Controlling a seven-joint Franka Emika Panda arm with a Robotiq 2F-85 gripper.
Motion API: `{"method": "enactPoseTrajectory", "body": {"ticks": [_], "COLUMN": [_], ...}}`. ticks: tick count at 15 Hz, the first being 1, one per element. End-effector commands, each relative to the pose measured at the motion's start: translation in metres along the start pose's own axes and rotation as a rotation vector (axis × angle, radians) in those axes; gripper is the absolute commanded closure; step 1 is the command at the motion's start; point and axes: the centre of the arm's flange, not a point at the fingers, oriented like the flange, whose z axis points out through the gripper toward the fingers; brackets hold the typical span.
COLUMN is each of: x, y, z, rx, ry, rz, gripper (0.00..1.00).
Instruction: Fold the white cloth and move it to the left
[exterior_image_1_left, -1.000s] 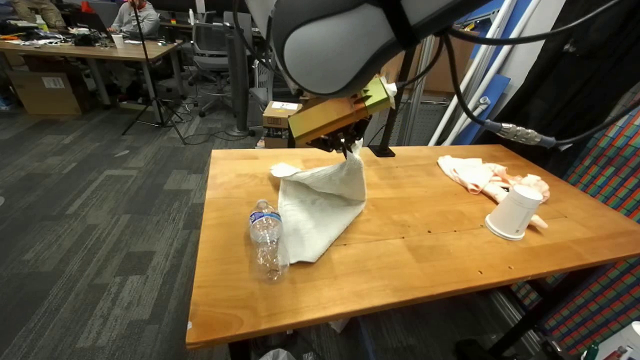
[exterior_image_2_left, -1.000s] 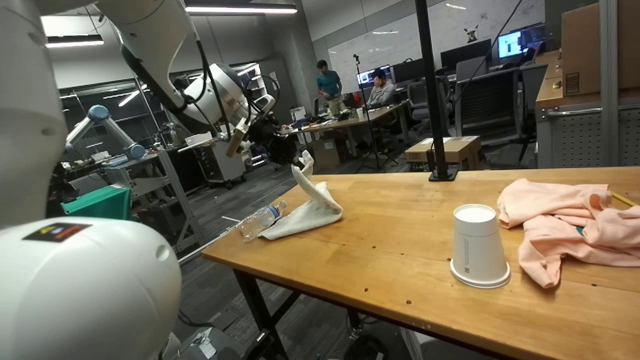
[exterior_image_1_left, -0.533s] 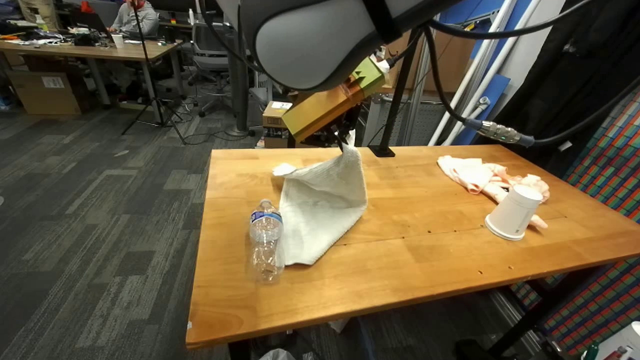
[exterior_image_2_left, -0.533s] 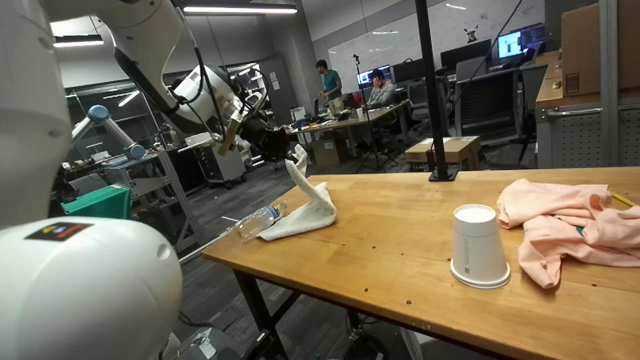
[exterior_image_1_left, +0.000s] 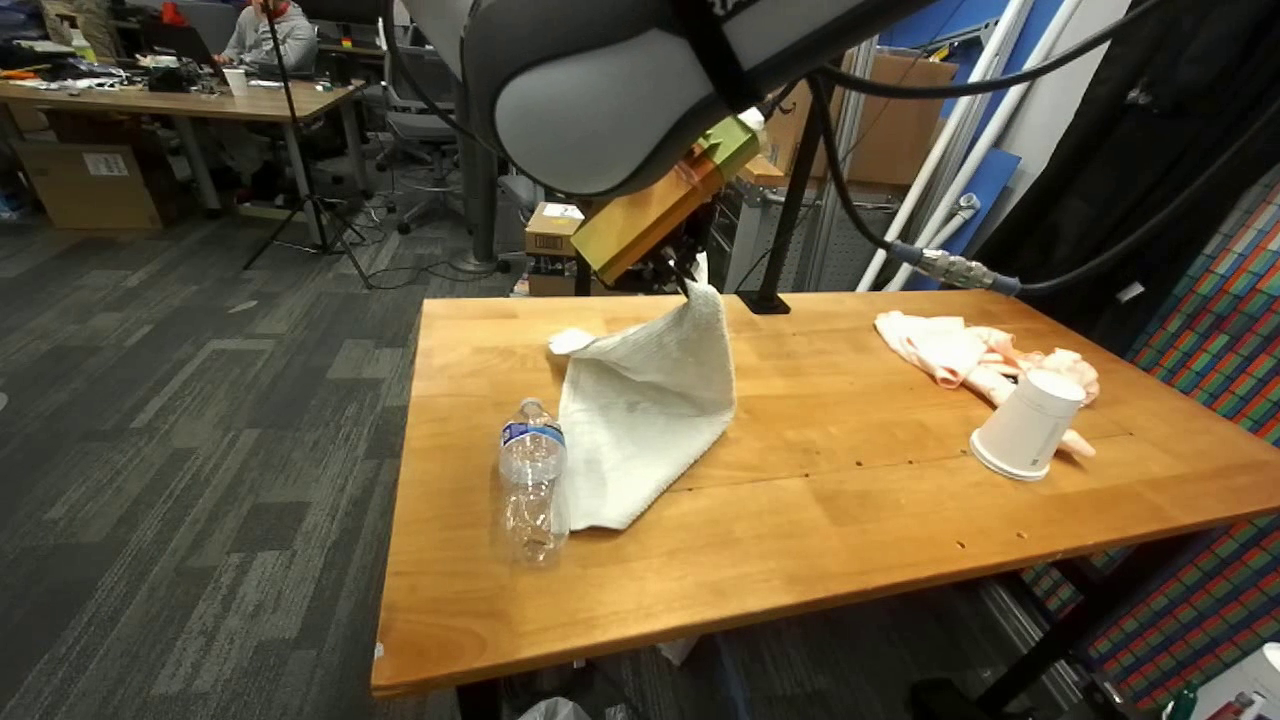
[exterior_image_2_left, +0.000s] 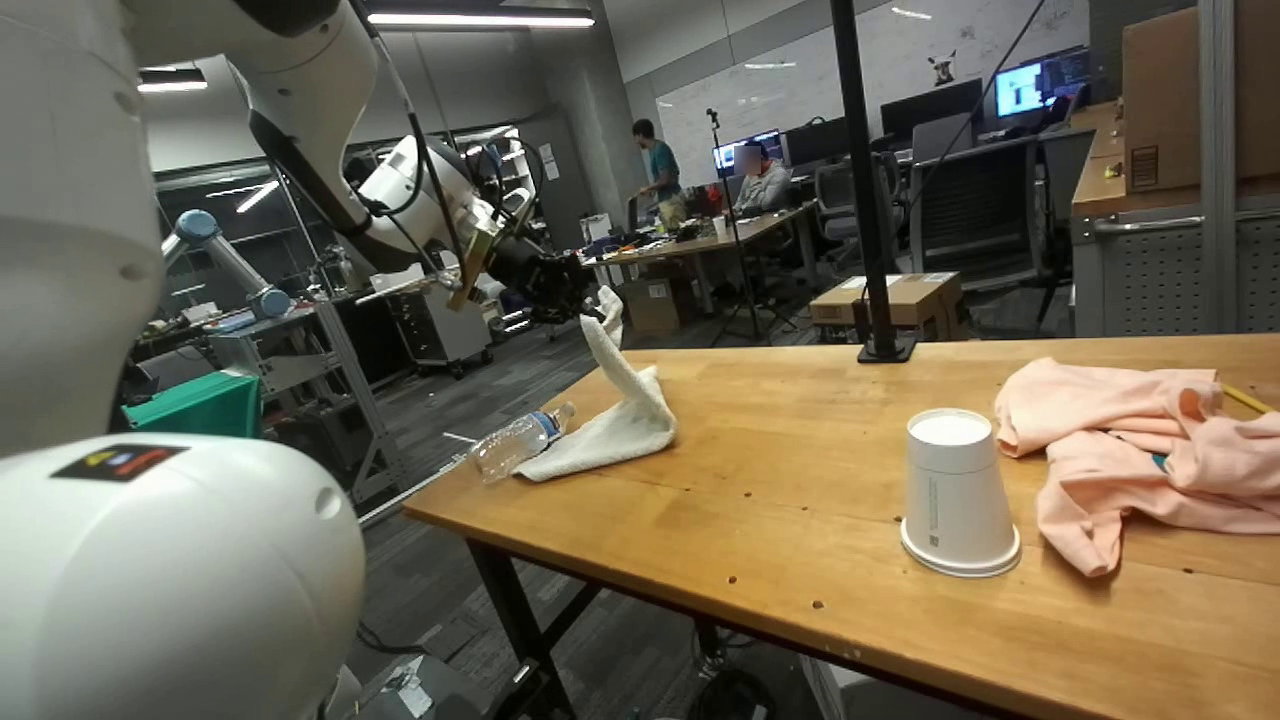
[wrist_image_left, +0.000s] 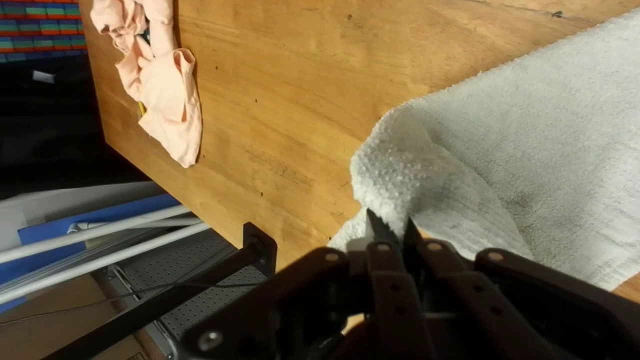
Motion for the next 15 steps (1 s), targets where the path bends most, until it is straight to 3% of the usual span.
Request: {"method": "enactPoseTrajectory", "body": {"ticks": [1,5,9,12,15], "x": [0.003,-0.010,-0.016,-0.017,-0.018], "y": [-0.002,-0.014,-0.028,-0.017,0.000], "z": [-0.024,-0.055,-0.082,-0.089,-0.078], "rx": [-0.022,0.029,0.257,0.410,0.495], "ry": [-0.009,0.002,0.002,-0.084,-0.150], "rz": [-0.009,-0.026,-0.041,0.009,0.069], "gripper": [0.94,0.95,0.95,0.95,0.95]}}
